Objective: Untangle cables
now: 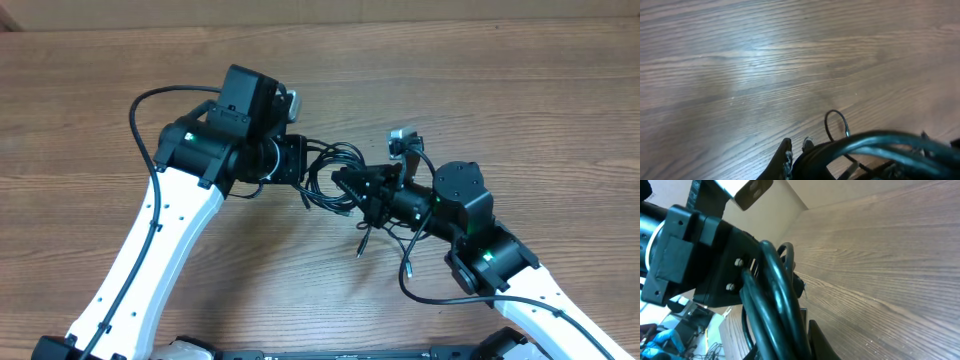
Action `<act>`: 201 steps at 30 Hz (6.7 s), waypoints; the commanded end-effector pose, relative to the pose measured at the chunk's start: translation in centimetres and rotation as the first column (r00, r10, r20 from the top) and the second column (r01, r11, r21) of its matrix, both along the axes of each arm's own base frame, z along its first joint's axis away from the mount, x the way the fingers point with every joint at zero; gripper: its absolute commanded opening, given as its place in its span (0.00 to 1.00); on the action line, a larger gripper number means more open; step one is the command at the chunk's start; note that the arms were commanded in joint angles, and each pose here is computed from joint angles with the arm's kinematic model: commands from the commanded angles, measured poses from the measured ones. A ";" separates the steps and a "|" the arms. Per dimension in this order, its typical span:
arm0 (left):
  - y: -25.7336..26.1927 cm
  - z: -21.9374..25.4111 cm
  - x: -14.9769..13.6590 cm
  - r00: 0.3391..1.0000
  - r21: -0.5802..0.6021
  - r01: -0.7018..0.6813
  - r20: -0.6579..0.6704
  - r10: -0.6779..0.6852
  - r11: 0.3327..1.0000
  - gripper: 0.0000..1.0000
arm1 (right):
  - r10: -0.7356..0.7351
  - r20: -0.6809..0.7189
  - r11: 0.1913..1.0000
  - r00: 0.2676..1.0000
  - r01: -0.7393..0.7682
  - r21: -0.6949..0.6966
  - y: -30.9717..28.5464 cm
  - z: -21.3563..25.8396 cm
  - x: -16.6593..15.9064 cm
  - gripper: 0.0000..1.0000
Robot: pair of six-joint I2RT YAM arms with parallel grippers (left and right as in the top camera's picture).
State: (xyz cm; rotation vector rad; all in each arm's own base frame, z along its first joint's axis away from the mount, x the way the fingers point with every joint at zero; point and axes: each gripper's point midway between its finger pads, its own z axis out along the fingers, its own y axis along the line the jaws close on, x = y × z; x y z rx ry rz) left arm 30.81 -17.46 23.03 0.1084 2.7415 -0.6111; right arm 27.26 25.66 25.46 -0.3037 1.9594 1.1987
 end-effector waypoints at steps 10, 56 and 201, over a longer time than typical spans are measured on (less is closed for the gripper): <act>18.0 5.0 2.3 0.690 0.017 -0.716 0.171 0.703 0.698 0.04 | -0.258 -0.120 0.966 0.959 0.251 -0.066 -3.8 -1.4 1.2 0.10; 4.5 11.0 1.0 0.937 -0.291 0.074 0.347 0.033 0.954 0.04 | 0.093 -0.340 0.899 0.936 0.068 0.432 5.8 5.1 -2.6 0.54; 3.1 -8.2 1.8 0.964 0.014 -0.090 -0.250 0.090 0.996 0.99 | -0.475 -0.538 0.878 0.697 0.336 -0.340 -10.5 -14.1 2.2 1.00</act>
